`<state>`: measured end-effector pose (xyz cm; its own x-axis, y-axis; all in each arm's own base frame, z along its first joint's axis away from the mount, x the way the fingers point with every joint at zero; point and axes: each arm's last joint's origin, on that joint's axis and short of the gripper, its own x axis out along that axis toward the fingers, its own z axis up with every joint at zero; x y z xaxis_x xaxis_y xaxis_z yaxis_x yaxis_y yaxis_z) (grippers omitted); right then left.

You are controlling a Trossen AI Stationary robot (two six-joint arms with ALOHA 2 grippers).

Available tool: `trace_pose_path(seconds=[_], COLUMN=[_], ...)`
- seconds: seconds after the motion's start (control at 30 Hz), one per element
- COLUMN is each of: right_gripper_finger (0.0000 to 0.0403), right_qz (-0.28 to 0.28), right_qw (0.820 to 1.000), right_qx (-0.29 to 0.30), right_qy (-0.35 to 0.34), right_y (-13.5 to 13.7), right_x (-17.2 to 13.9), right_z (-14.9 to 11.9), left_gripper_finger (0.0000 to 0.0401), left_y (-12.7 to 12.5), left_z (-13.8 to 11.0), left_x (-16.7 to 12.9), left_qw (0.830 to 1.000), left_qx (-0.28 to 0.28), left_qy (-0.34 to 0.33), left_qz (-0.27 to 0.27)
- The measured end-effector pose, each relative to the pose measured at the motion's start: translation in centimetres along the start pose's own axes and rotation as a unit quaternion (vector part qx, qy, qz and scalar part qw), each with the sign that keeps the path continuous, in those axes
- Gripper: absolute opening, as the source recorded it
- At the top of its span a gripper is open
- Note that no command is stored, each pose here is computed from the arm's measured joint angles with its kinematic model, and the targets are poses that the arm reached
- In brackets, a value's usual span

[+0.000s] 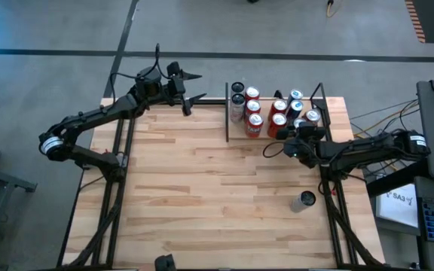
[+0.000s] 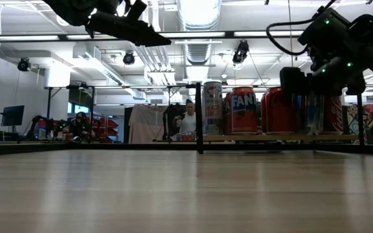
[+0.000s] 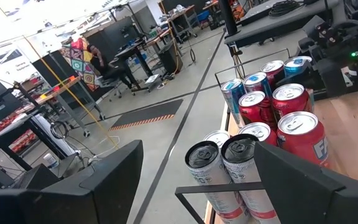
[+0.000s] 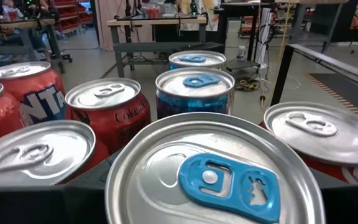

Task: Place canned beverage on shelf
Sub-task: Put the blue soda can on the shelf aligned with the other blue soda cans

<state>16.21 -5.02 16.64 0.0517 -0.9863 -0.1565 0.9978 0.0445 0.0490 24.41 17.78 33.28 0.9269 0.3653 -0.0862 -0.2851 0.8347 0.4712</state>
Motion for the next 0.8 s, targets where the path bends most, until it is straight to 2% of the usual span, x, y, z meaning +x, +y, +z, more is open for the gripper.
trace_pose_path(seconds=[0.8], right_gripper_finger=[0.0212], right_qz=[-0.010], right_qw=[1.000], right_qx=[-0.001], right_qy=[-0.004], right_y=[-0.15], right_x=[0.23], right_z=[0.25], left_gripper_finger=[0.0292], left_y=[0.00], left_z=[0.01], left_x=[0.00], left_qw=[1.000], left_qx=[0.000], left_qy=[0.000], left_qz=[0.000])
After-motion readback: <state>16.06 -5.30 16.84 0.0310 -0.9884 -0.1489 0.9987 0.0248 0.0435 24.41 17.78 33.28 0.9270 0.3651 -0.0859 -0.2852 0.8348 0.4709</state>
